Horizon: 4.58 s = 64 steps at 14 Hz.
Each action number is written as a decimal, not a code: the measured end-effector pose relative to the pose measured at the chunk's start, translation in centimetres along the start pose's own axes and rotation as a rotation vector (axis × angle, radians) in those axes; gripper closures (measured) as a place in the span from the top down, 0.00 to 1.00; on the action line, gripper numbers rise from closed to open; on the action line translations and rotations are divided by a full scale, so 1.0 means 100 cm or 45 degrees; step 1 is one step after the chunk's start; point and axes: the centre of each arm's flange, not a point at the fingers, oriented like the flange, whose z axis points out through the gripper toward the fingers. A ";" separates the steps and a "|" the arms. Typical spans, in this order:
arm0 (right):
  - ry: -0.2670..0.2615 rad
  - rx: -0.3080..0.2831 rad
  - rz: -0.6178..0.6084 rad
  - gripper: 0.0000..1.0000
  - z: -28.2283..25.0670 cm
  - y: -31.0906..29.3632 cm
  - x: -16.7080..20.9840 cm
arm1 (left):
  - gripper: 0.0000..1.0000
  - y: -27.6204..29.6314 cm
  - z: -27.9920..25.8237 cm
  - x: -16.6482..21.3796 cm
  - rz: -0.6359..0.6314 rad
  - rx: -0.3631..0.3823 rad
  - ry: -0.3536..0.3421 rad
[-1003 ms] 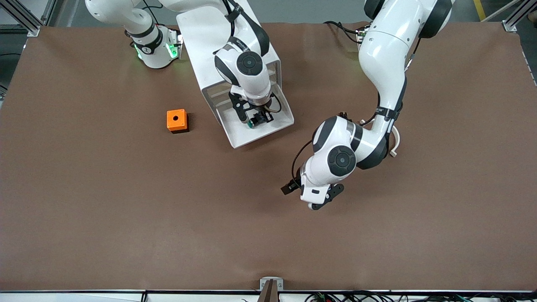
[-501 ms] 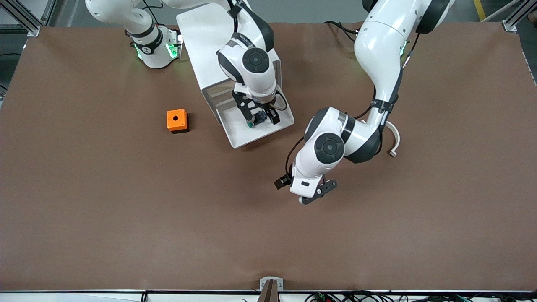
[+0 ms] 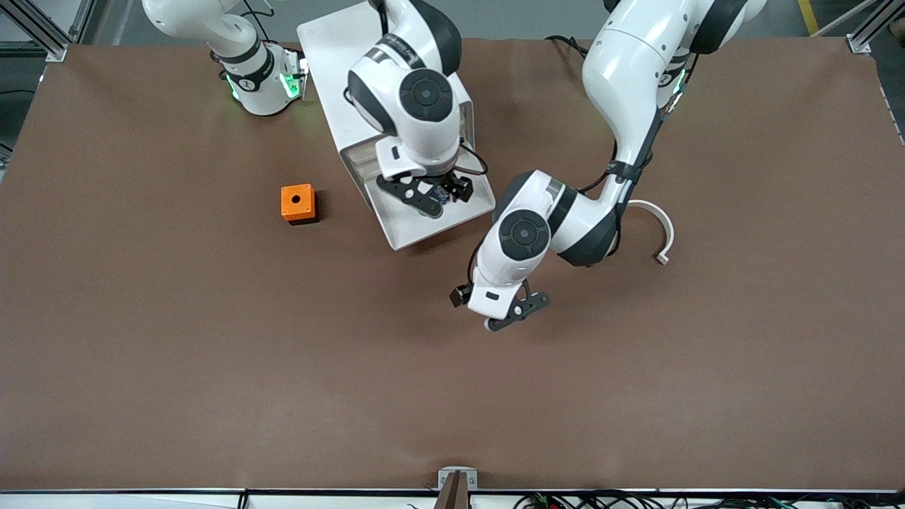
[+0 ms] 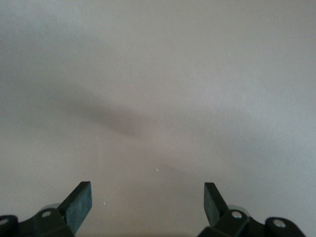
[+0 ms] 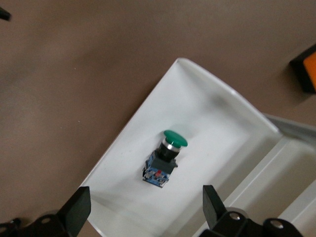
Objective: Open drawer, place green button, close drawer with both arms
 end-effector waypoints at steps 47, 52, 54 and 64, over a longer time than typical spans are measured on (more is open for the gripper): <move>-0.055 0.050 -0.538 1.00 -0.191 0.439 0.278 | 1.00 0.042 0.096 -0.214 0.250 0.109 -0.286; 0.002 0.063 -0.504 1.00 -0.212 0.454 0.280 | 1.00 0.042 0.099 -0.227 0.223 0.097 -0.347; 0.005 0.064 -0.498 1.00 -0.213 0.457 0.281 | 1.00 0.042 0.100 -0.231 0.217 0.095 -0.363; 0.069 -0.037 -0.516 1.00 -0.258 0.461 0.243 | 1.00 0.044 0.103 -0.249 0.193 0.080 -0.435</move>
